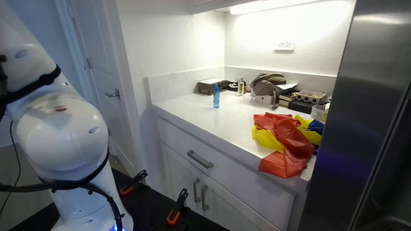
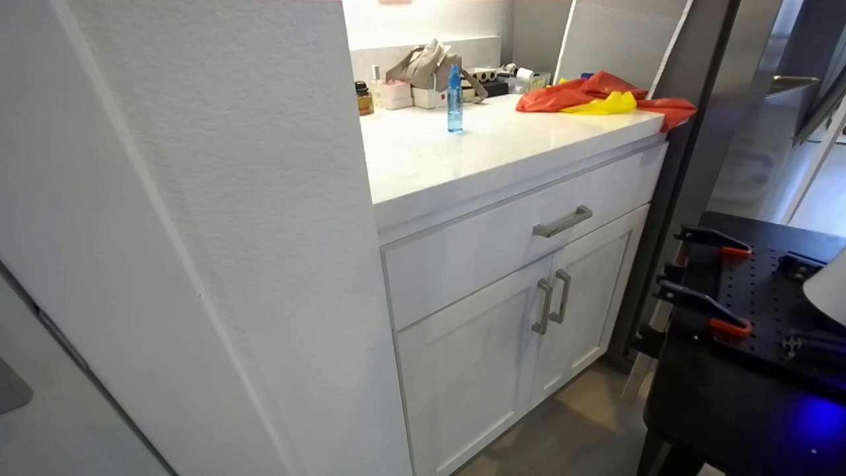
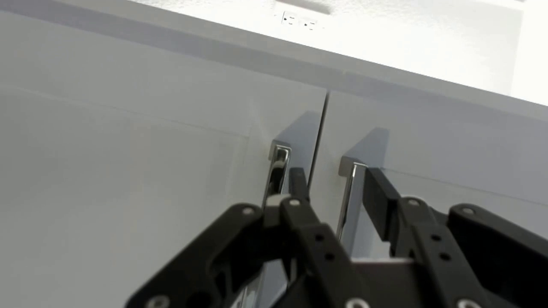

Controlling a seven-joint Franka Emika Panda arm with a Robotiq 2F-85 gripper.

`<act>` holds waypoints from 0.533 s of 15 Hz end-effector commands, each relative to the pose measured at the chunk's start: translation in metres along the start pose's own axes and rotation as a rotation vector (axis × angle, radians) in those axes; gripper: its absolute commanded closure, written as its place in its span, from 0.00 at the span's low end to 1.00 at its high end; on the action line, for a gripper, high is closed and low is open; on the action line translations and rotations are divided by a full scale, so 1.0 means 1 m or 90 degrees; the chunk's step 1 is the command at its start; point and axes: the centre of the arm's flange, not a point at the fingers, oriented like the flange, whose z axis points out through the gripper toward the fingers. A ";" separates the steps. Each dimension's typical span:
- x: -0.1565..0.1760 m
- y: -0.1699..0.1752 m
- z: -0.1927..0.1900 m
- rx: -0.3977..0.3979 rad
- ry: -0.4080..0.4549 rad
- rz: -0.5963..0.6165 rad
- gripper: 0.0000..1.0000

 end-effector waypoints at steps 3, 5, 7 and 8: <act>0.004 -0.001 -0.065 0.019 0.007 -0.004 0.34; 0.004 -0.003 -0.088 0.016 0.017 0.000 0.84; 0.001 -0.004 -0.110 0.011 0.025 0.002 0.39; -0.004 -0.005 -0.121 0.008 0.023 0.007 0.38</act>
